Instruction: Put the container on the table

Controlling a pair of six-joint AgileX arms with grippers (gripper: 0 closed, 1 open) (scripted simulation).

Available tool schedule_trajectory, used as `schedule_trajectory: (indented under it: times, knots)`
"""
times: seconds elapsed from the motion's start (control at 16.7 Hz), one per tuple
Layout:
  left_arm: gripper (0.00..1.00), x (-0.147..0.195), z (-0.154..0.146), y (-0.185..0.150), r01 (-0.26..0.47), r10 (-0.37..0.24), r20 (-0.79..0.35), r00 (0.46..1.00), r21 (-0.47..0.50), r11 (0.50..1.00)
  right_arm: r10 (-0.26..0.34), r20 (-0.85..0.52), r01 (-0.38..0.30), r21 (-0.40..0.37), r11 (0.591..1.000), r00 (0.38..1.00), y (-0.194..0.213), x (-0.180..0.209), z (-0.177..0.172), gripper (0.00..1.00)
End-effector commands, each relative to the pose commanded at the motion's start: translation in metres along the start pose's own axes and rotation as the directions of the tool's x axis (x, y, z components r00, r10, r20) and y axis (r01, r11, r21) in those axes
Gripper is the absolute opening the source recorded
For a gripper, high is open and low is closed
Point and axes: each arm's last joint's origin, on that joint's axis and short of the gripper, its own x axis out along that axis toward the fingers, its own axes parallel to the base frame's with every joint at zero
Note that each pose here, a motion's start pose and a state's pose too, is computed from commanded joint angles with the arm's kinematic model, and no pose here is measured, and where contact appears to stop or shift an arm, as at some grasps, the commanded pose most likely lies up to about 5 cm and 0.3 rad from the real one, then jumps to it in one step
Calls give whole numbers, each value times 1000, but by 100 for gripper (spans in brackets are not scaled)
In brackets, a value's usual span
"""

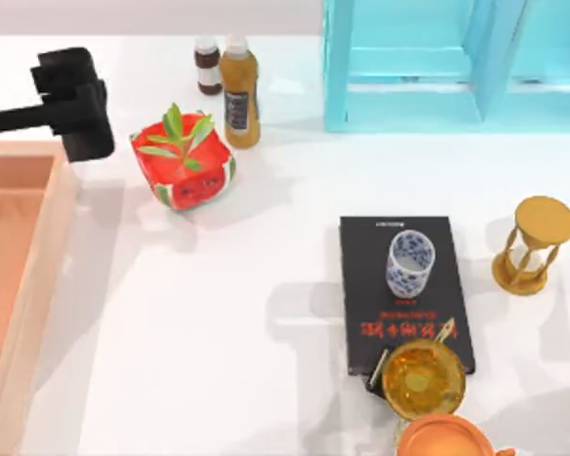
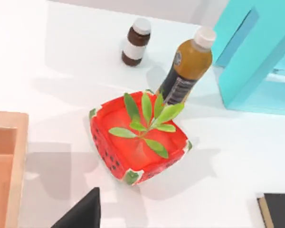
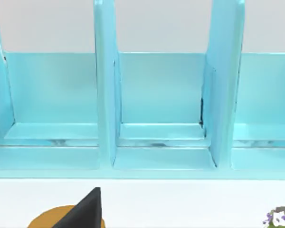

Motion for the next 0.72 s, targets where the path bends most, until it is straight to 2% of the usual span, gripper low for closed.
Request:
schedule_trajectory:
  times: [0.18,0.36,0.54,0.72]
  knots:
    - [100,34,37,-51,-3,-3,-173,985,-30,1000,0,0,0,0,1000,1000,0,0,0,100]
    - [100,77,51,-111,-35,23,-330,944,-32,999,0,0,0,0,1000,1000,0,0,0,100]
    - [100,120,39,-172,-85,75,-456,887,-3,996,0,0,0,0,1000,1000,0,0,0,100]
    - [100,155,7,-224,-140,144,-543,827,50,989,0,0,0,0,1000,1000,0,0,0,100]
